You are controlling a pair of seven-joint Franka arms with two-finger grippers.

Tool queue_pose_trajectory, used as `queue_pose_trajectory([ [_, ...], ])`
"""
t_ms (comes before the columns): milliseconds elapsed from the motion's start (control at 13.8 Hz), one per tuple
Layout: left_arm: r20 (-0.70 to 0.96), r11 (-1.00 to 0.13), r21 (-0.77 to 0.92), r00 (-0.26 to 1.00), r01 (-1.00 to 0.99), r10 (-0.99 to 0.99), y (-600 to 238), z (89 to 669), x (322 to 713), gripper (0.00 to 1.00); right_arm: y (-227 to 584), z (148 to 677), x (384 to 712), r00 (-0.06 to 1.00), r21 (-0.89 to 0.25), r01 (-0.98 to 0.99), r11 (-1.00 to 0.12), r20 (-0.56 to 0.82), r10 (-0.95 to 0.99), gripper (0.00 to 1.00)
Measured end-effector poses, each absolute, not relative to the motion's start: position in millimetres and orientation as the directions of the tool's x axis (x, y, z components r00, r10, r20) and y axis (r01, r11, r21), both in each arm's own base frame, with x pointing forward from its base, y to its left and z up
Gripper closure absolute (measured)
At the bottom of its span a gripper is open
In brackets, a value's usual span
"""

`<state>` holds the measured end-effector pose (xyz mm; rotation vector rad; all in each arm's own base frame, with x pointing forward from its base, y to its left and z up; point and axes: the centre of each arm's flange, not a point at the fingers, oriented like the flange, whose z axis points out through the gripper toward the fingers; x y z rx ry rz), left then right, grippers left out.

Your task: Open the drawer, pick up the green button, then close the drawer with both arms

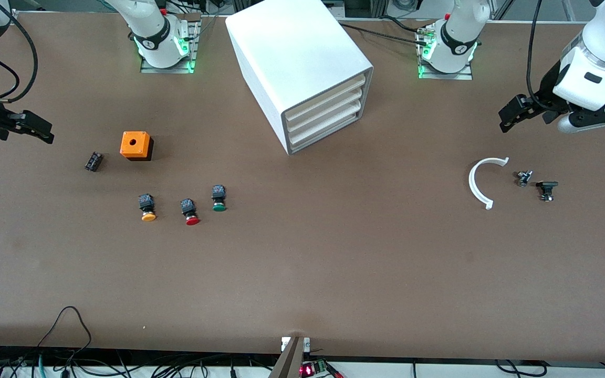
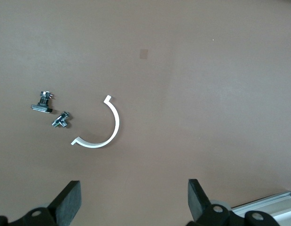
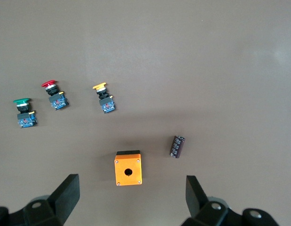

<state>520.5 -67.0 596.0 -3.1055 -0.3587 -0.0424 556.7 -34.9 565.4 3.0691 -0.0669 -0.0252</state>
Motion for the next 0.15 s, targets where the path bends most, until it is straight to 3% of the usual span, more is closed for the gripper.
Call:
queue_pose_trajectory([
  [145, 0.024, -0.973, -0.013, 0.973, 0.230, 0.229, -66.1, 595.5, 520.3, 0.00, -34.9, 565.6, 556.6, 0.999, 0.072, -0.042, -0.997, -0.015, -0.043, 0.00],
])
